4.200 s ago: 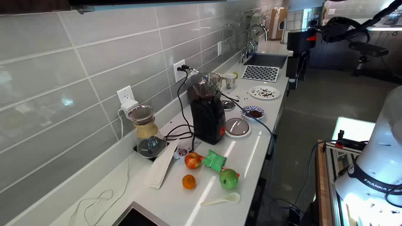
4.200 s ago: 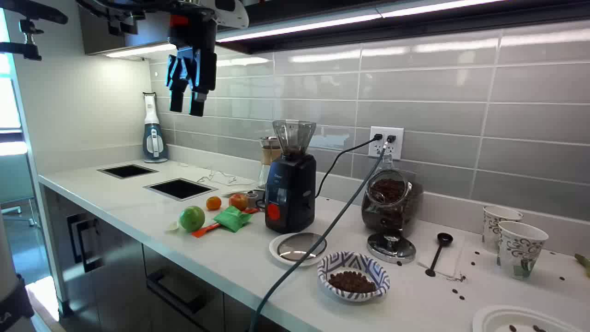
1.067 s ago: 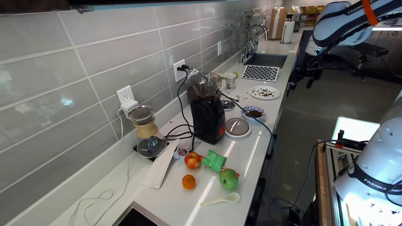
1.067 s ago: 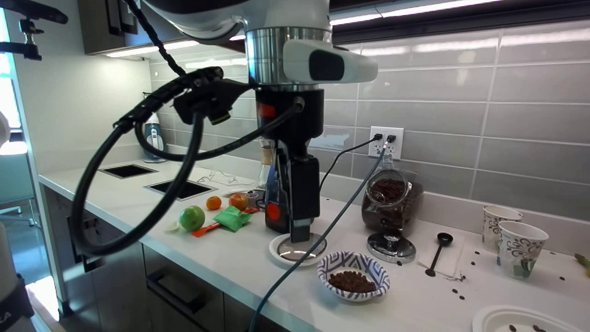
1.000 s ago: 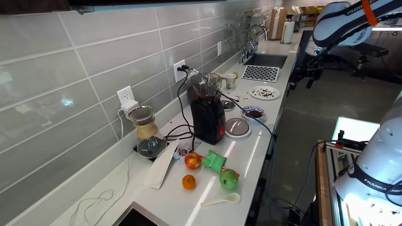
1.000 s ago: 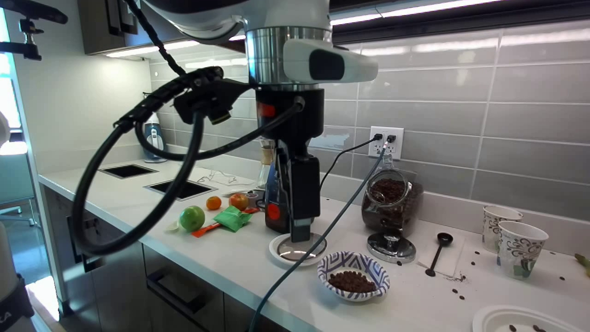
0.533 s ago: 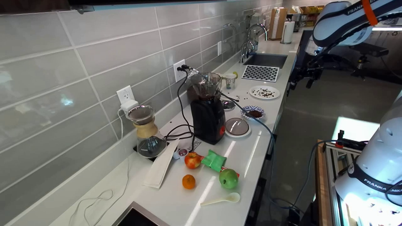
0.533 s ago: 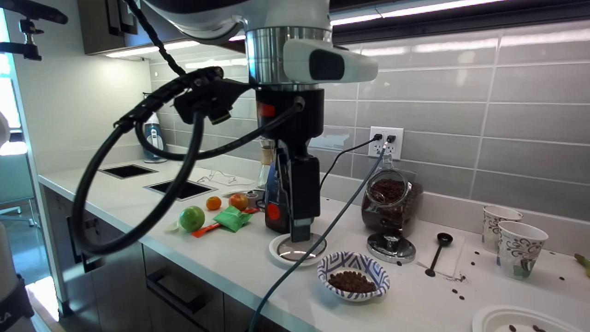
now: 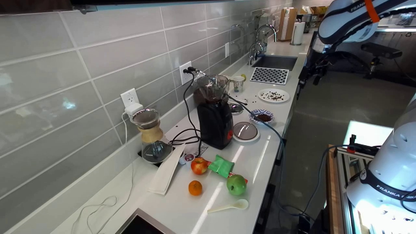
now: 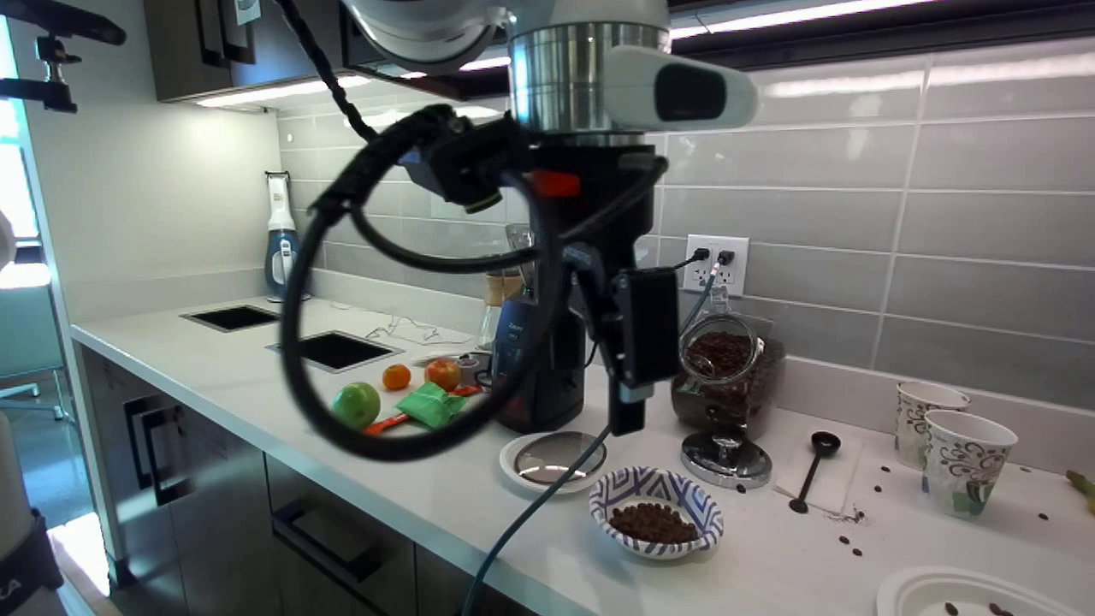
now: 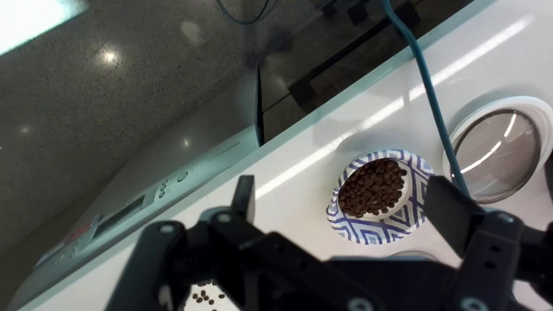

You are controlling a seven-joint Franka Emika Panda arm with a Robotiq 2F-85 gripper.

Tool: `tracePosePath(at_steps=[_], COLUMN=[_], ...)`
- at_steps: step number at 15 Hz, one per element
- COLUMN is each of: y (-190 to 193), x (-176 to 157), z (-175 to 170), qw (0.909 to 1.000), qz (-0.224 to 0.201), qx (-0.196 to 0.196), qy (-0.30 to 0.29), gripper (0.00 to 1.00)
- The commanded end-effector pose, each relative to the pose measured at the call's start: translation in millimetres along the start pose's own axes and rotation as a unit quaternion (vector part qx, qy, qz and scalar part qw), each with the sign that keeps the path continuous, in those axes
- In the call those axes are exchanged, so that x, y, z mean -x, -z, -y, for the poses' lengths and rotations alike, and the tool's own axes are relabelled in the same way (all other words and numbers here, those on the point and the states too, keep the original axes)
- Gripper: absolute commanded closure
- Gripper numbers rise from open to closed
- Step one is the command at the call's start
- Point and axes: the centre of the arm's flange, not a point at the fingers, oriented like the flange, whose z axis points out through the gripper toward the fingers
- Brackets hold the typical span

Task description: Pour the coffee beans on the plate into the coffee making machine

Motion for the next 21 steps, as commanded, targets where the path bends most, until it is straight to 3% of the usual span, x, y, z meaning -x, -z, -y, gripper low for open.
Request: tracePosePath(at_steps=[1,6,7,16,21], y=[-8.8,-41.7,-21.8,-21.9,-50.2], x=[-44.7,-77.7,-51.3,-55.4,-79.1], z=[-19.9,-16.1,-6.5,-6.3,-12.1], qw=[0.9948,0.9805,0.9857,0.9854,0.9631], qz=[0.012,0.039,0.025,0.026,0.017], qx=[0.004,-0.001,0.001,0.003,-0.052], qy=[0.101,0.193,0.167,0.168,0.264], gripper=[0.00,0.00,0.00,0.00,0.00])
